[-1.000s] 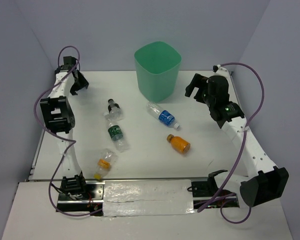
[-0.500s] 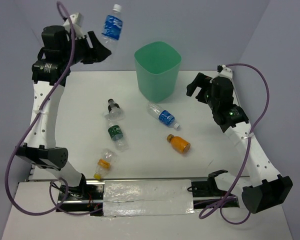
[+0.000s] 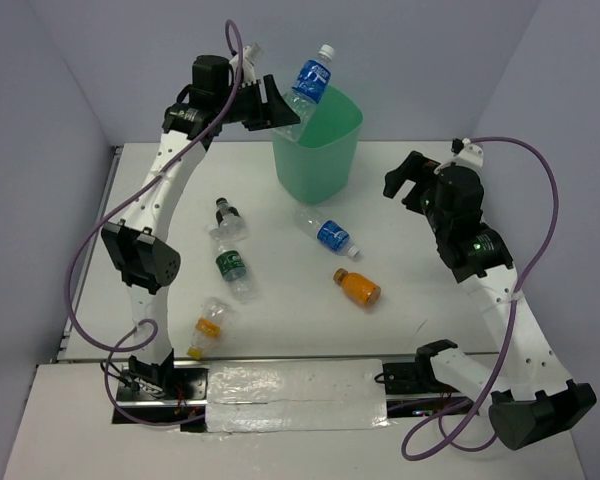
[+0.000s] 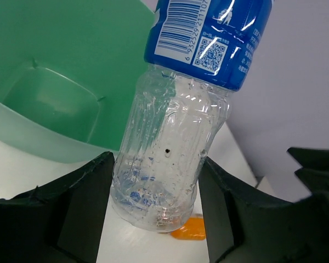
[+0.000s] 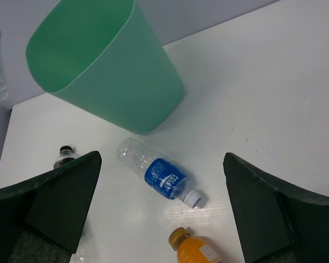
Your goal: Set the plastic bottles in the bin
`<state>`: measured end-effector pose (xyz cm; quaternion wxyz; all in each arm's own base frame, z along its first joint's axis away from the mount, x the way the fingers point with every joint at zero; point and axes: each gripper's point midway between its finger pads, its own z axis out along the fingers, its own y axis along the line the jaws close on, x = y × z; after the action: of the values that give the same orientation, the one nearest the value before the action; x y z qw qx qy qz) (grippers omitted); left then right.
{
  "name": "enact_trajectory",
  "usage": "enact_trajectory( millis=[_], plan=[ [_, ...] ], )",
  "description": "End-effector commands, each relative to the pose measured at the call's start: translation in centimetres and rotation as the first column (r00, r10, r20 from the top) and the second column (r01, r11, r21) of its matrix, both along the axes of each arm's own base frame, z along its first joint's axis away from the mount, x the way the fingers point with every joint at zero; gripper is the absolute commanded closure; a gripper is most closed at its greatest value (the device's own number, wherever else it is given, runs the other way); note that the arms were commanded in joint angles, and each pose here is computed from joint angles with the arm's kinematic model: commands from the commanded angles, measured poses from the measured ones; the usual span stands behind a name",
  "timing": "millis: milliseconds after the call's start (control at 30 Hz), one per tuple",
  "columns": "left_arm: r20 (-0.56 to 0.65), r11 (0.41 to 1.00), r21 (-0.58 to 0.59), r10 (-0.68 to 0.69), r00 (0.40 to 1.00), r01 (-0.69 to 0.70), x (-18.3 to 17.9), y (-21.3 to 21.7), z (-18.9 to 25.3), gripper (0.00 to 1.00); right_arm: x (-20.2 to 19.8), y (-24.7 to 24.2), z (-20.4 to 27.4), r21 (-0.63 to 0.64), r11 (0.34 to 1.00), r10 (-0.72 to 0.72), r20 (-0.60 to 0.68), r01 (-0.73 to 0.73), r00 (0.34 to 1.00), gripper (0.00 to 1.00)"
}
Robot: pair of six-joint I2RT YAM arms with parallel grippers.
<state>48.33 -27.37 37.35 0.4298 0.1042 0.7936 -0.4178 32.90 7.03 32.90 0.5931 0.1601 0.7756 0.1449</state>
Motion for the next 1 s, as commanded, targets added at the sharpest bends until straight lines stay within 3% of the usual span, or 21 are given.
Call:
enact_trajectory(
  millis=[0,133,267,500,767,833,900,967],
  plan=[
    [0.096,0.991,-0.134,0.022,0.995,-0.009,0.2,-0.4,5.4,0.47,-0.8,-0.5,-0.3,-0.005,1.000,-0.023,-0.005,0.023,1.000,0.00],
    [0.065,0.978,-0.200,0.077,0.995,-0.062,1.4,-0.5,5.1,0.47,-0.6,-0.3,-0.8,-0.002,1.000,-0.018,-0.019,0.018,1.000,0.00],
    [0.138,0.967,-0.252,0.075,0.988,-0.038,2.5,-1.7,6.8,0.45,-0.2,0.2,-0.8,0.016,1.000,-0.002,-0.019,0.002,1.000,0.00],
    [0.089,0.966,-0.254,0.076,0.993,-0.051,6.4,-3.8,2.1,0.44,-0.5,-0.1,-0.5,0.000,1.000,-0.010,-0.015,0.010,1.000,0.00],
    [0.043,0.984,-0.158,0.088,0.995,-0.080,8.2,-4.6,-3.7,0.41,-0.9,-0.4,-1.2,-0.011,1.000,-0.020,-0.026,0.019,0.999,0.00],
    [0.029,0.986,-0.148,0.085,0.996,-0.080,8.1,-4.5,-4.6,0.34,-0.7,-0.3,-1.6,-0.014,1.000,-0.013,-0.034,0.013,0.999,0.00],
    [0.022,0.988,-0.141,0.072,0.997,-0.069,7.9,-4.6,-4.9,0.17,-0.5,0.0,-1.7,-0.010,1.000,0.001,-0.041,-0.002,0.999,0.00],
    [0.017,0.990,-0.126,0.067,0.998,-0.064,7.7,-4.6,-5.1,0.06,-0.3,0.2,-1.6,-0.003,1.000,0.003,-0.037,-0.003,0.999,0.00]
  ],
)
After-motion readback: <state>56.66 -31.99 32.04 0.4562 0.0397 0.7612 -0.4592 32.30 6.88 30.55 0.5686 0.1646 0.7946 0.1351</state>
